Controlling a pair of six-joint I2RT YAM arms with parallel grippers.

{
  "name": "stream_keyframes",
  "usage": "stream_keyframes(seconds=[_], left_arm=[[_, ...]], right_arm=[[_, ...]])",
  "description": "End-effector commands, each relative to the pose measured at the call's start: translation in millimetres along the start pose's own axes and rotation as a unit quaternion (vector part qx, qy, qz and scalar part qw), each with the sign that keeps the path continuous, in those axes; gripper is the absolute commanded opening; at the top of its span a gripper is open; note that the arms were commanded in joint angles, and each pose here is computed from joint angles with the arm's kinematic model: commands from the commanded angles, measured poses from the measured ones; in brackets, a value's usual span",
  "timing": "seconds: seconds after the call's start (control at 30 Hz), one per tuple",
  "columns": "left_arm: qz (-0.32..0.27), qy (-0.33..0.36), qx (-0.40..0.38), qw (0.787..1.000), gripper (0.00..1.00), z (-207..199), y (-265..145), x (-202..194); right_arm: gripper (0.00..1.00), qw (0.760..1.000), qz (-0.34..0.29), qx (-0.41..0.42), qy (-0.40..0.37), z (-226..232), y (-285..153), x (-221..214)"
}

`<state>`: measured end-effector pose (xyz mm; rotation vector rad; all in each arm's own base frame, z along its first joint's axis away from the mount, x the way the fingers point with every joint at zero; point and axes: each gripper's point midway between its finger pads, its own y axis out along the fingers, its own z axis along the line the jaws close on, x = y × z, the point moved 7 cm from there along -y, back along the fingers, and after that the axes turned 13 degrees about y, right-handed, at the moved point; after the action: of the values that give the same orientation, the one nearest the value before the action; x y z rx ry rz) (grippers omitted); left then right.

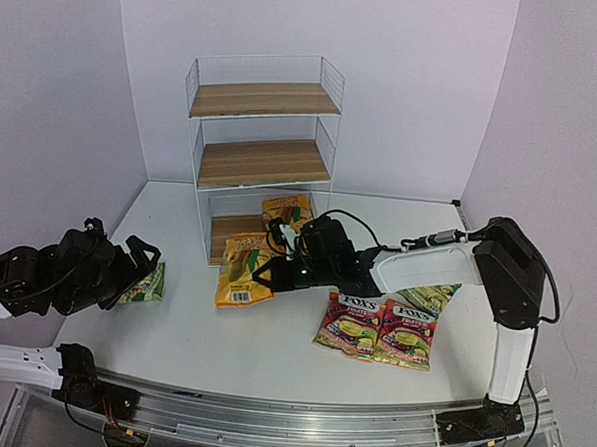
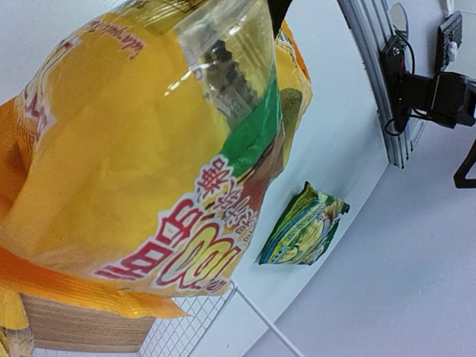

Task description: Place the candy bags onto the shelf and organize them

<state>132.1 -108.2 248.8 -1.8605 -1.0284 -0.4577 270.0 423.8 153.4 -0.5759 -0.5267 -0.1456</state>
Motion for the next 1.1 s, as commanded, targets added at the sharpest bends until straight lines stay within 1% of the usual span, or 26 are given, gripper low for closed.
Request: stream_keyframes(seconds=[0.0,0.27,0.6,1.07], left_arm=[[-0.008,-0.009,0.002,1.000,1.00,15.9,-7.0,0.2],[-0.008,0.003,-0.014,1.000,1.00,11.7,-7.3,0.9],[-0.017,0.014,-0.030,0.999,1.00,6.9,-7.9,3.8],[-0.019,0.026,-0.047,0.998,1.00,3.9,-8.1,3.5]], right_arm=[[0.00,0.994,-0.066,0.046,-0.073,21.3,7.5,49.8],[0.00,0.985,-0.116,0.024,-0.128,14.4,29.2,84.8],[0.00,0.976,-0.142,0.030,-0.162,6.0,48.5,112.9],[0.00,0.967,-0.151,0.043,-0.199,-7.4,77.1,124.7]])
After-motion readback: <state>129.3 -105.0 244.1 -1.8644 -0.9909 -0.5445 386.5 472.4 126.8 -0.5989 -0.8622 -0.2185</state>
